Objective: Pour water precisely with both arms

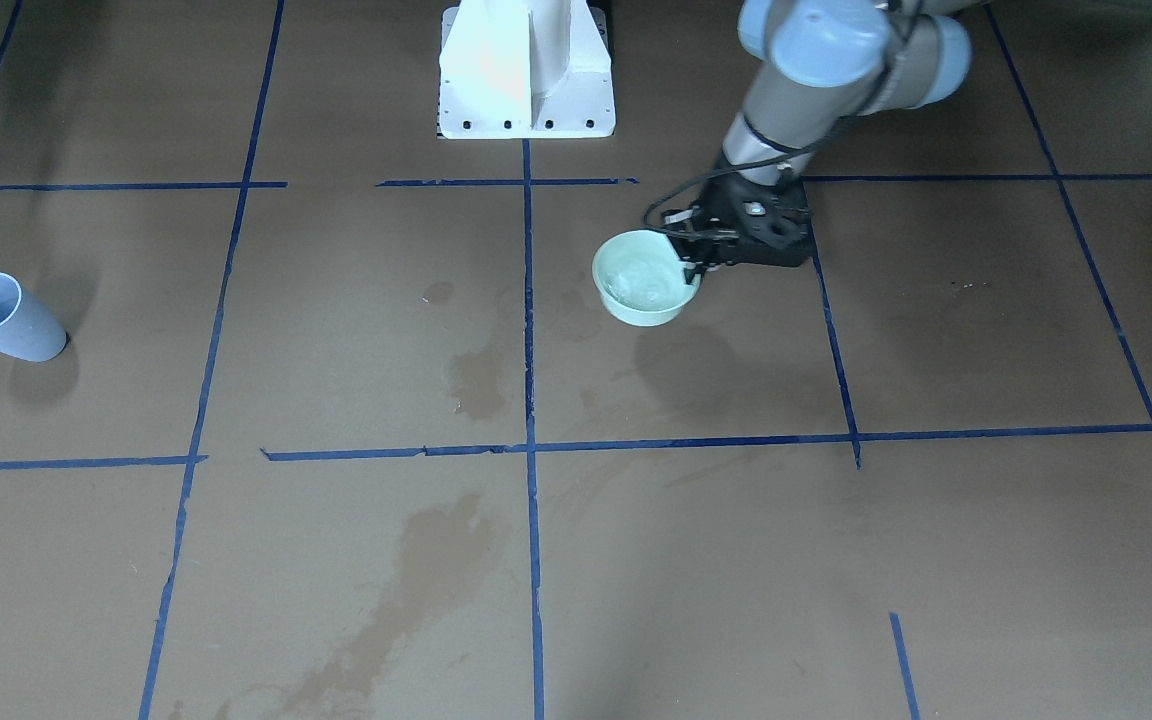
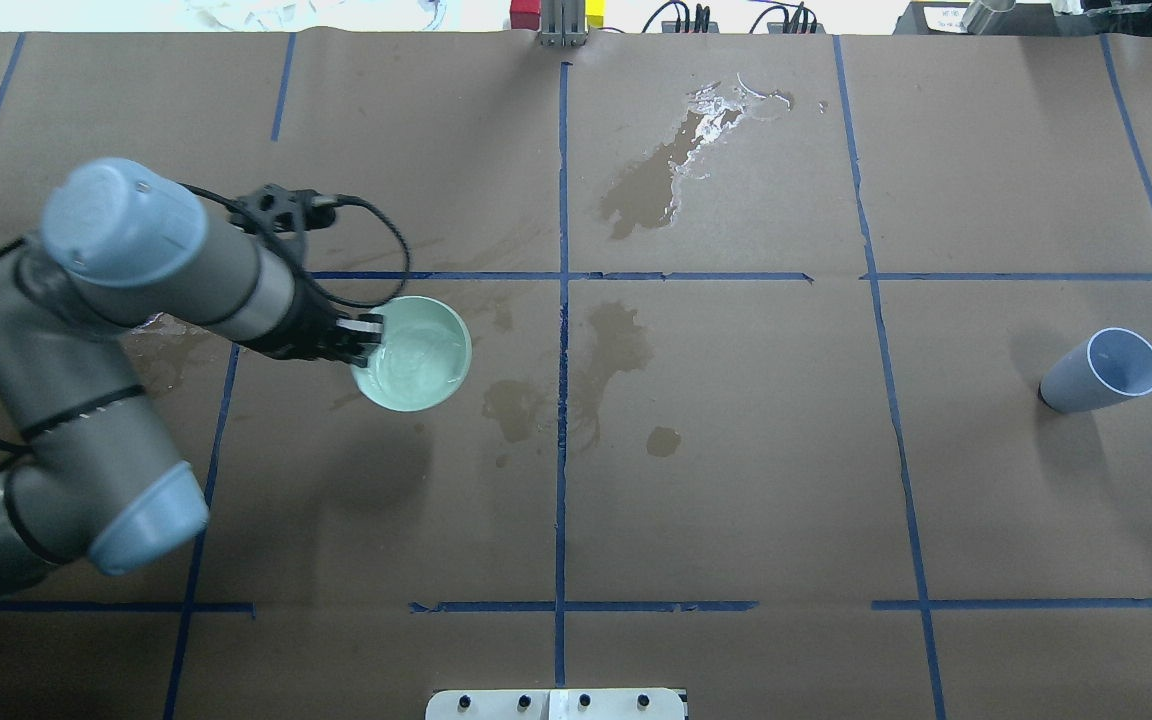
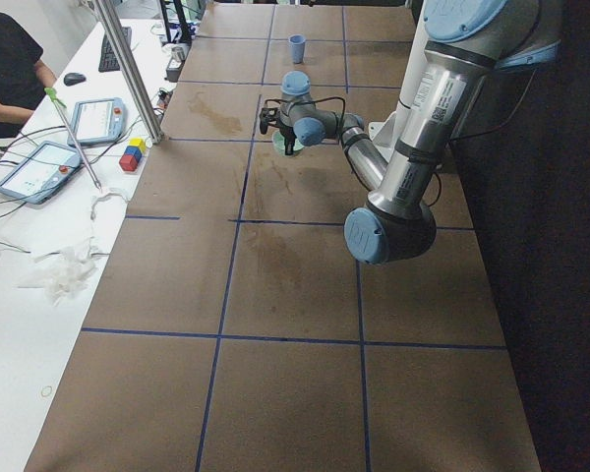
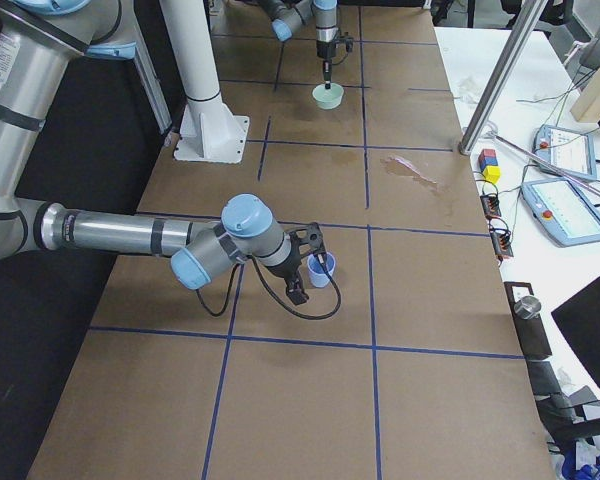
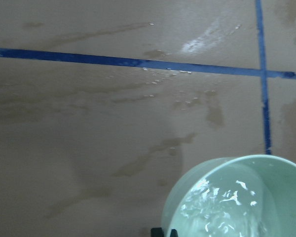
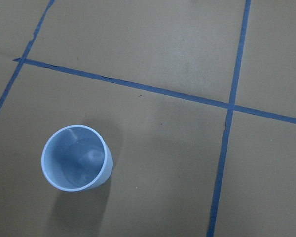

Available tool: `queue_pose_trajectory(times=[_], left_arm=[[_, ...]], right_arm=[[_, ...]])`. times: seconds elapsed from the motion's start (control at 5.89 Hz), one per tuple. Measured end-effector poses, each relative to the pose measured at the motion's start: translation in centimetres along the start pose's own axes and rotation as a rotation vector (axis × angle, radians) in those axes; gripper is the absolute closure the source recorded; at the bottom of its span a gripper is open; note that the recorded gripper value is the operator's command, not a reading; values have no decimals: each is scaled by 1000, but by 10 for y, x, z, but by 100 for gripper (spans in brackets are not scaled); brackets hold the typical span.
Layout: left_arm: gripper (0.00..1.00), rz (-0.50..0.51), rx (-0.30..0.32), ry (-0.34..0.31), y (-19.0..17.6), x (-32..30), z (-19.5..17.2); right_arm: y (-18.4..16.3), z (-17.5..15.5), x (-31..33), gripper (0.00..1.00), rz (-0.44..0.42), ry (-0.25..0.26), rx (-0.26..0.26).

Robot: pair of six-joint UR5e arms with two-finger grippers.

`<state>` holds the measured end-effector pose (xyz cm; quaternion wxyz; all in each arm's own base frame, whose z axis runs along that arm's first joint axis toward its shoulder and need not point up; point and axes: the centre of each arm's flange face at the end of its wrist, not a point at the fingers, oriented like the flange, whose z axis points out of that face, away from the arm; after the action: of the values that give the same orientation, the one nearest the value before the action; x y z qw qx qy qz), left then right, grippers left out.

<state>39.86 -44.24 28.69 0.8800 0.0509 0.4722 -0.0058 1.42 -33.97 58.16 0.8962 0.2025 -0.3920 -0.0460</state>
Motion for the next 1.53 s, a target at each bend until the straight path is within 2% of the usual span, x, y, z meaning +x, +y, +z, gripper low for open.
queue_pose_trajectory(times=[0.34, 0.68, 1.02, 1.19, 1.53], left_arm=[[100, 92, -48, -49, -15, -89, -12], [100, 155, -96, -70, -28, -177, -30], [100, 186, -148, -42, -40, -282, -32], [100, 205, -156, -26, -42, -330, -24], [97, 211, -162, -21, -32, -387, -3]], right_arm=[[0, -2, -1, 0, 0, 0, 2], [-5, -7, -7, 0, 8, 1, -6], [-15, -17, -21, 0, 31, 7, -34], [-16, -15, -25, 0, 35, 3, -55], [-20, -2, -33, 0, 53, -25, -130]])
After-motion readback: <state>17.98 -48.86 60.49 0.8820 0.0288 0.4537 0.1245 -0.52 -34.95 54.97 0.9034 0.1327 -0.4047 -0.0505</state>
